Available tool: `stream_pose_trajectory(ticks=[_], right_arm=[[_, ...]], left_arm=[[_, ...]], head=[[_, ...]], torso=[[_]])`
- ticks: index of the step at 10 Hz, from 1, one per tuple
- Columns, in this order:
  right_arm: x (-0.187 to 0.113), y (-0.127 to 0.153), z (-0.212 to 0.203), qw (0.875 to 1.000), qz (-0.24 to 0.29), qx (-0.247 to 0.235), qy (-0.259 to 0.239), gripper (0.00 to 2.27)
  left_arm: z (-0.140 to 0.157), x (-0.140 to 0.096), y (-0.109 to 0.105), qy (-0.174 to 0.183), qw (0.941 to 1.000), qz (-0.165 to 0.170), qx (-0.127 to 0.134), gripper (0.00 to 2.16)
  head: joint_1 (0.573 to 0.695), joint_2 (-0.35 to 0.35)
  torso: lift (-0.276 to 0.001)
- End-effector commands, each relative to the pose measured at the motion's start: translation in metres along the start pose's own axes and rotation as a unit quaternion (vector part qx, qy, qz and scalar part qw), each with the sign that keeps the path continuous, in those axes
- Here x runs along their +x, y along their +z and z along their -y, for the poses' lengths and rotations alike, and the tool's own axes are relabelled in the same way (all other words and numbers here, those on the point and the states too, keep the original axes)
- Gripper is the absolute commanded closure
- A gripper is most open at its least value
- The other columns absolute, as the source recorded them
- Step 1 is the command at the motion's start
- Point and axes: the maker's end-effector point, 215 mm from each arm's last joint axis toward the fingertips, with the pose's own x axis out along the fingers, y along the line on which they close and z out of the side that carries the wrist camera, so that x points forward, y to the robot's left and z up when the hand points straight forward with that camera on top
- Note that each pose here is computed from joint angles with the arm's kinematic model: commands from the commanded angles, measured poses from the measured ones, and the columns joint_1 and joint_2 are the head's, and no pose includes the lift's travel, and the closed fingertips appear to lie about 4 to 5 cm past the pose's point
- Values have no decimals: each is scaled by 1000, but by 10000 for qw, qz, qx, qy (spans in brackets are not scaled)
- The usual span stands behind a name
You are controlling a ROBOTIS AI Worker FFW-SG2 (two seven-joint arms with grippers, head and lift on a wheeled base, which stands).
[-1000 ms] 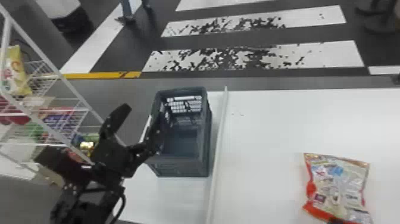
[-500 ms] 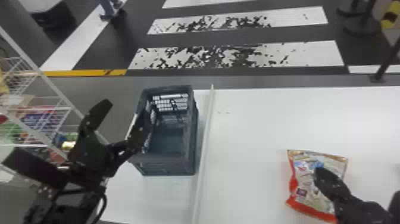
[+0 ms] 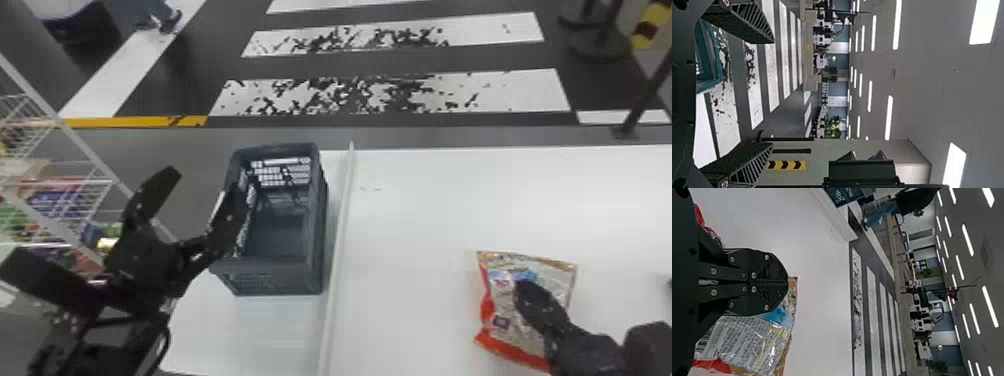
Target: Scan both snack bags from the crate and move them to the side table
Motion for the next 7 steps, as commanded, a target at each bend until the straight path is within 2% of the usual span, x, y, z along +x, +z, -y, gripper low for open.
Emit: stream_pose_trajectory(ticks=[1,7], right_arm=[[7,-1,2,9997,141,-176,24,2250],[14,-24,-1,9967,328,-729,155,2246]], left_arm=[[-1,-1,-3,-11,10000,-42,11,60],[-6,-2,-7,-29,9999,-103,60,60]], head=[[695,198],[695,211]], torso=[[-29],[-29]])
